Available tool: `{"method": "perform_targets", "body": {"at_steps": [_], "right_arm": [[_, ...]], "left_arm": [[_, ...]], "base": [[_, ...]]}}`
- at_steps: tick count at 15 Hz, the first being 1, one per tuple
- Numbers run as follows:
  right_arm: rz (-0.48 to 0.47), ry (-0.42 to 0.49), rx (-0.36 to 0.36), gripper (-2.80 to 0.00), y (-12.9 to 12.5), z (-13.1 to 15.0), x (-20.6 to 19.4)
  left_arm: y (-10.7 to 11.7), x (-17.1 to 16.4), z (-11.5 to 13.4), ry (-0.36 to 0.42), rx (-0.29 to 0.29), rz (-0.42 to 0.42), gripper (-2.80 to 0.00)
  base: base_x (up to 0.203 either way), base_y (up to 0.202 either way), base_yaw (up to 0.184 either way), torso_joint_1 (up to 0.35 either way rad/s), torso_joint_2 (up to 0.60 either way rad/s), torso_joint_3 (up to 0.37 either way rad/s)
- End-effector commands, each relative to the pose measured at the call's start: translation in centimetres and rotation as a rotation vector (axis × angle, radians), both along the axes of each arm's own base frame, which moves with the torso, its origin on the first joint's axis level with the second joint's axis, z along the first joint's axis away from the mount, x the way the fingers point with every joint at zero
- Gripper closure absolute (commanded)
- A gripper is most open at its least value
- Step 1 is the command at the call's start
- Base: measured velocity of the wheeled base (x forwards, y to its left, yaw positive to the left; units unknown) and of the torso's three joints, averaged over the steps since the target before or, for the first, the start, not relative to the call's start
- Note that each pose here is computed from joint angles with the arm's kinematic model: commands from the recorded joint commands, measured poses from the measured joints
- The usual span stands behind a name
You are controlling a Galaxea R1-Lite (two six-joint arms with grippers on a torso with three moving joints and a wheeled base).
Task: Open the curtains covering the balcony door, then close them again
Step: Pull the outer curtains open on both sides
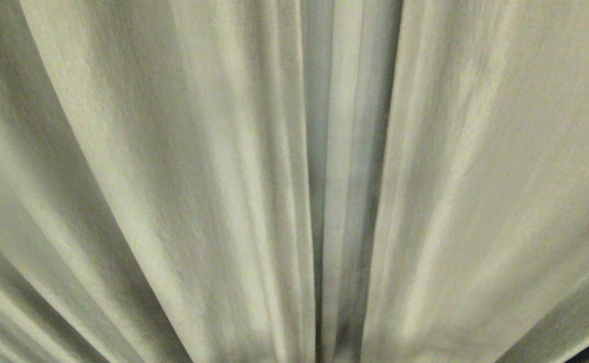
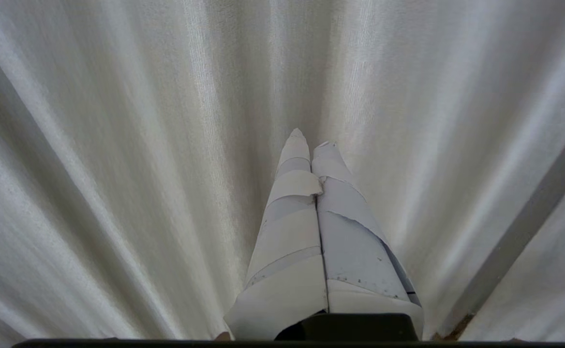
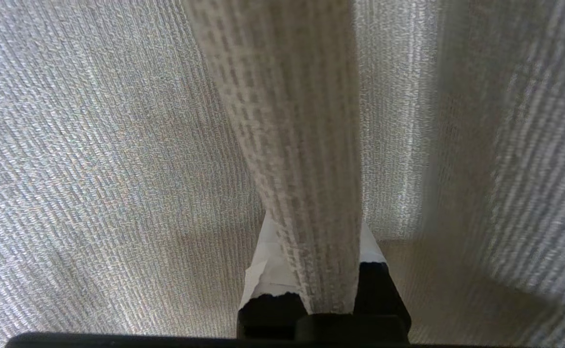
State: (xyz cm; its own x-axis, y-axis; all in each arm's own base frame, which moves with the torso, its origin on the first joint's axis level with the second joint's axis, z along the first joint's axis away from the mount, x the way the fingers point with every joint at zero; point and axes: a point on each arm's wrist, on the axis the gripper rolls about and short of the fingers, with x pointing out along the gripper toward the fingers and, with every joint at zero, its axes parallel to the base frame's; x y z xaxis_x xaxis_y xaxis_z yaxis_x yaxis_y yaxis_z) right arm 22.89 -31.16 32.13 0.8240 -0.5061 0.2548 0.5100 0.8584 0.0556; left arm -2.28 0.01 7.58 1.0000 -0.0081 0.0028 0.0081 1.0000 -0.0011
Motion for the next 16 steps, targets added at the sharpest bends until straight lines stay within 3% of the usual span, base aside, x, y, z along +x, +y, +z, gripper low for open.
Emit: {"method": "perform_targets", "body": {"at_steps": [1, 9, 13, 16], "right_arm": [[-0.012, 0.004, 0.006, 0.00, -0.8, -0.5, -0.1], [-0.005, 0.011, 0.012, 0.00, 0.2, -0.5, -0.7], [0.046, 0.011, 0.012, 0.00, 3.2, 0.4, -0.6], [0.142, 0.024, 0.007, 0.00, 6.7, 0.7, -1.1]], "left_arm": [[0.0, 0.0, 0.0, 0.000, 0.000, -0.001, 0.00], [0.0, 0.0, 0.0, 0.000, 0.000, -0.001, 0.00], [0.0, 0.0, 0.0, 0.000, 0.000, 0.000, 0.00], [0.0, 0.0, 0.0, 0.000, 0.000, -0.001, 0.00]], "base": [[0.000, 0.000, 0.000, 0.000, 0.00, 0.000], [0.000, 0.000, 0.000, 0.000, 0.00, 0.000], [0.000, 0.000, 0.000, 0.000, 0.00, 0.000], [0.000, 0.000, 0.000, 0.000, 0.00, 0.000]]}}
